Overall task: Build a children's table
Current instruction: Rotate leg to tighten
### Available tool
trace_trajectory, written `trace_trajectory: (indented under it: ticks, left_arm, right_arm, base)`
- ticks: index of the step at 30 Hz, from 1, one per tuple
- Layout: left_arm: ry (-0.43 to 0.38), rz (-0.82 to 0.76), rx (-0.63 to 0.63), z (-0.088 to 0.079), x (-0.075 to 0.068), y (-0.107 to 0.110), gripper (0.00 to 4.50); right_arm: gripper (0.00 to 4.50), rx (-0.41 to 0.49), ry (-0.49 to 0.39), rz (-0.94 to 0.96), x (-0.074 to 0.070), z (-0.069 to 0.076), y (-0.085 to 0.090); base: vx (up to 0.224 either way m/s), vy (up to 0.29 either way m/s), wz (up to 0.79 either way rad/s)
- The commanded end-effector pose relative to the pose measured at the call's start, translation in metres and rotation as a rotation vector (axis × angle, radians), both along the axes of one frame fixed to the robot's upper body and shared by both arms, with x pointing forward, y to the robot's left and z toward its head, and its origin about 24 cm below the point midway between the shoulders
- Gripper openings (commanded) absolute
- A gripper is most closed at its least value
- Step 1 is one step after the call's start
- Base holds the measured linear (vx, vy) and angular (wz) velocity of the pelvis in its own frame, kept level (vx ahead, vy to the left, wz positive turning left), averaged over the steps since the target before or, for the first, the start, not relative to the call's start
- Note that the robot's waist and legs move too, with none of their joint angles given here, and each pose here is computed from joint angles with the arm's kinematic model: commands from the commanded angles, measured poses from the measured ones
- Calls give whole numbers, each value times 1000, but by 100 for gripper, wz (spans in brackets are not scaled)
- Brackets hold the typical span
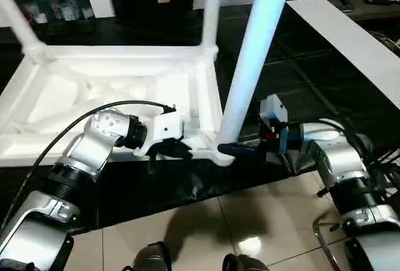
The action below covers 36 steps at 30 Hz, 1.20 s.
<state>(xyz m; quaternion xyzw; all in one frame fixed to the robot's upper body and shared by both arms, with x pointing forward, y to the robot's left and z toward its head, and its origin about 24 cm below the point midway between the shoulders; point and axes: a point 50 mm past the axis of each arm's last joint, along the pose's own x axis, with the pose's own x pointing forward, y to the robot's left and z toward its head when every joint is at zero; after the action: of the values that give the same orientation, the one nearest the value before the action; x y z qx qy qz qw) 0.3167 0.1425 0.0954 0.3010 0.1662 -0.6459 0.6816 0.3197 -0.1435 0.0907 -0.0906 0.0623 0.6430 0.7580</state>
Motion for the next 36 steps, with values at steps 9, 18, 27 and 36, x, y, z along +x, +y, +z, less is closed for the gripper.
trace_trajectory:
  ticks: [9, 18, 27, 36]
  left_arm:
    - [-6, -125, 16, 5, -8, -7, 0]
    - [4, -128, 29, 4, -8, -6, 0]
    - [13, -92, 15, 3, -6, -8, 0]
    - [-15, 132, -95, 9, 12, -31, 0]
  right_arm:
    - [283, -2, 38, 101, -2, 1, -2]
    - [214, -9, 71, 140, -4, 0, -1]
    - [193, 9, 128, 94, -7, -7, 7]
    - [193, 54, 154, -265, -2, -24, 48]
  base:
    - [0, 0, 0]
    - [0, 0, 0]
    - [0, 0, 0]
    - [0, 0, 0]
